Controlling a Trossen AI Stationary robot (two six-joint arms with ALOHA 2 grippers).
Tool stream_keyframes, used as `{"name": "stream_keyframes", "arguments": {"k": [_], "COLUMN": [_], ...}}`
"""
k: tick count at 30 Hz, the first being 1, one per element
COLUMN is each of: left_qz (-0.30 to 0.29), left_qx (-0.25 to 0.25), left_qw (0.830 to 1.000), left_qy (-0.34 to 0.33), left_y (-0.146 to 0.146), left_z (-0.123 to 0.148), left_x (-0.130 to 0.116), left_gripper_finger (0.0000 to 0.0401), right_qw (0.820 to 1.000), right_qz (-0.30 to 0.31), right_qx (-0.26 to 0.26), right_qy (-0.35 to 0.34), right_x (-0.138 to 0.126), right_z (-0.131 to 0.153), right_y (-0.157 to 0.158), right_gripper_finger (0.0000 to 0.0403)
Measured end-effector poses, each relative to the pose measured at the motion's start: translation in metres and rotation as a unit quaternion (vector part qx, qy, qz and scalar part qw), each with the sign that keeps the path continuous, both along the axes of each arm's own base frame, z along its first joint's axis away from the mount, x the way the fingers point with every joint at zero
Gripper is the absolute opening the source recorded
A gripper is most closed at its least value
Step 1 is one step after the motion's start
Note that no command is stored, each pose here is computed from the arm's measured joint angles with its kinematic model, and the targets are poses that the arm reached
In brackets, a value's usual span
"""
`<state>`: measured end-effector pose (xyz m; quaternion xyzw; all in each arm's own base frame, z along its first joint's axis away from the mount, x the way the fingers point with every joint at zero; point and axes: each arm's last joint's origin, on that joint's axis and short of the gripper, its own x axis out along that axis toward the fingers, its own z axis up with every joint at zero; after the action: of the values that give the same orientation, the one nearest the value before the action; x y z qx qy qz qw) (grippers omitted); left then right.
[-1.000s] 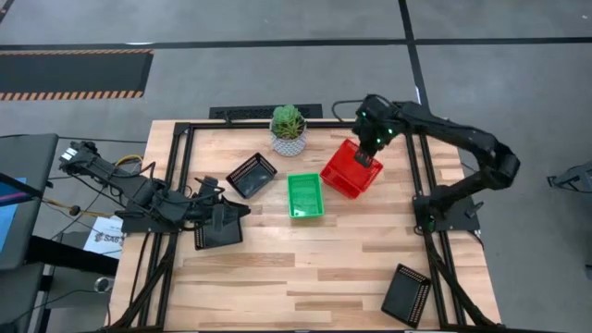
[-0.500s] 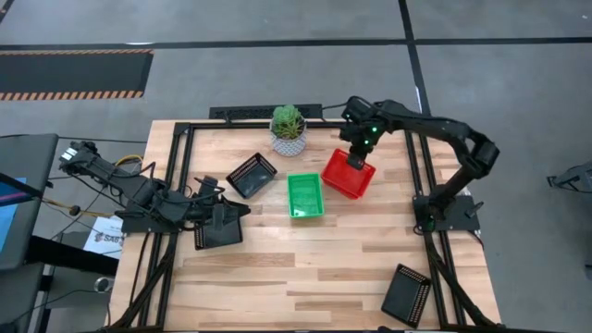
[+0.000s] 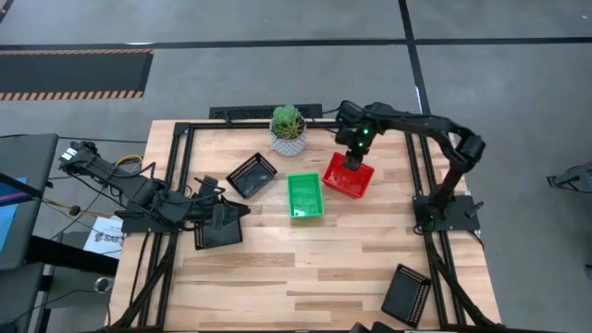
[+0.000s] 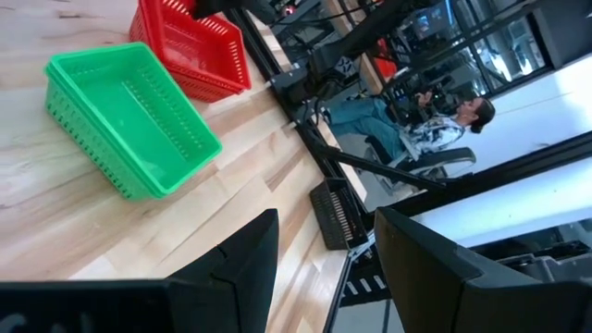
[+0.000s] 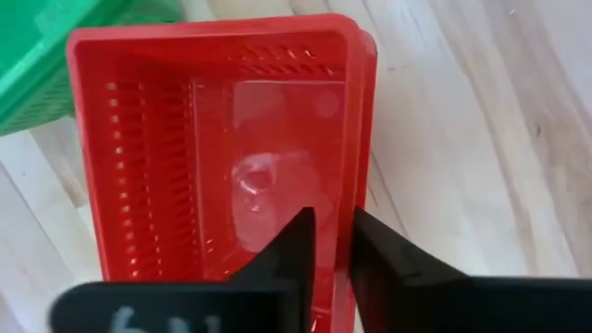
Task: Stack baskets by color
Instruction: Stack the bottom red bin on the top red bin, then stack the middle black bin on the top black bin
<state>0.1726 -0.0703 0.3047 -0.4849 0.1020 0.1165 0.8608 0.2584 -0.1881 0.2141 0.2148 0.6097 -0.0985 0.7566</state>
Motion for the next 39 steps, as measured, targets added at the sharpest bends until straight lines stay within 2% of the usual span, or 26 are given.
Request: {"name": "stream_keyframes", "arguments": {"k": [3, 5, 10, 13, 15, 18, 21, 23, 27, 32, 37, 39], "left_qz": [0.002, -0.005, -0.042, -0.090, -0.129, -0.171, -0.172, -0.159, -0.172, -0.198, -0.192, -0.199], "left_qx": [-0.006, -0.012, -0.041, -0.065, -0.082, -0.091, -0.066, -0.049, -0.020, 0.006, 0.009, -0.002], "left_qw": [1.000, 1.000, 0.997, 0.990, 0.977, 0.946, 0.913, 0.898, 0.882, 0.871, 0.878, 0.888], "left_qy": [0.008, 0.018, 0.054, 0.090, 0.146, 0.261, 0.363, 0.408, 0.438, 0.449, 0.438, 0.414], "left_y": [0.000, 0.001, 0.004, 0.002, -0.003, -0.014, -0.024, -0.029, -0.042, -0.056, -0.057, -0.056], "left_z": [-0.002, -0.003, -0.006, -0.010, -0.020, -0.042, -0.065, -0.077, -0.096, -0.118, -0.136, -0.140], "left_x": [-0.001, -0.003, -0.012, -0.015, -0.015, -0.015, -0.014, -0.012, 0.001, 0.017, 0.038, 0.050], "left_gripper_finger": [0.0169, 0.0169, 0.0169, 0.0166, 0.0157, 0.0133, 0.0110, 0.0099, 0.0088, 0.0091, 0.0094, 0.0094], "right_qw": [1.000, 1.000, 0.998, 0.995, 0.992, 0.986, 0.981, 0.977, 0.973, 0.970, 0.972, 0.973], "right_qz": [-0.004, -0.007, -0.018, -0.030, -0.038, -0.048, -0.055, -0.056, -0.053, -0.053, -0.045, -0.035], "right_qx": [0.000, -0.007, -0.037, -0.058, -0.069, -0.084, -0.090, -0.089, -0.080, -0.081, -0.059, -0.047], "right_qy": [0.002, -0.007, -0.044, -0.076, -0.097, -0.133, -0.164, -0.183, -0.212, -0.223, -0.224, -0.224], "right_x": [0.002, 0.002, -0.003, -0.010, -0.016, -0.027, -0.036, -0.041, -0.047, -0.048, -0.041, -0.038], "right_z": [0.000, 0.010, 0.058, 0.091, 0.110, 0.133, 0.151, 0.161, 0.175, 0.183, 0.183, 0.183], "right_y": [-0.002, -0.004, -0.003, 0.002, 0.010, 0.026, 0.045, 0.058, 0.082, 0.106, 0.128, 0.138], "right_gripper_finger": [0.0111, 0.0127, 0.0152, 0.0156, 0.0156, 0.0152, 0.0147, 0.0145, 0.0143, 0.0143, 0.0143, 0.0143]}}
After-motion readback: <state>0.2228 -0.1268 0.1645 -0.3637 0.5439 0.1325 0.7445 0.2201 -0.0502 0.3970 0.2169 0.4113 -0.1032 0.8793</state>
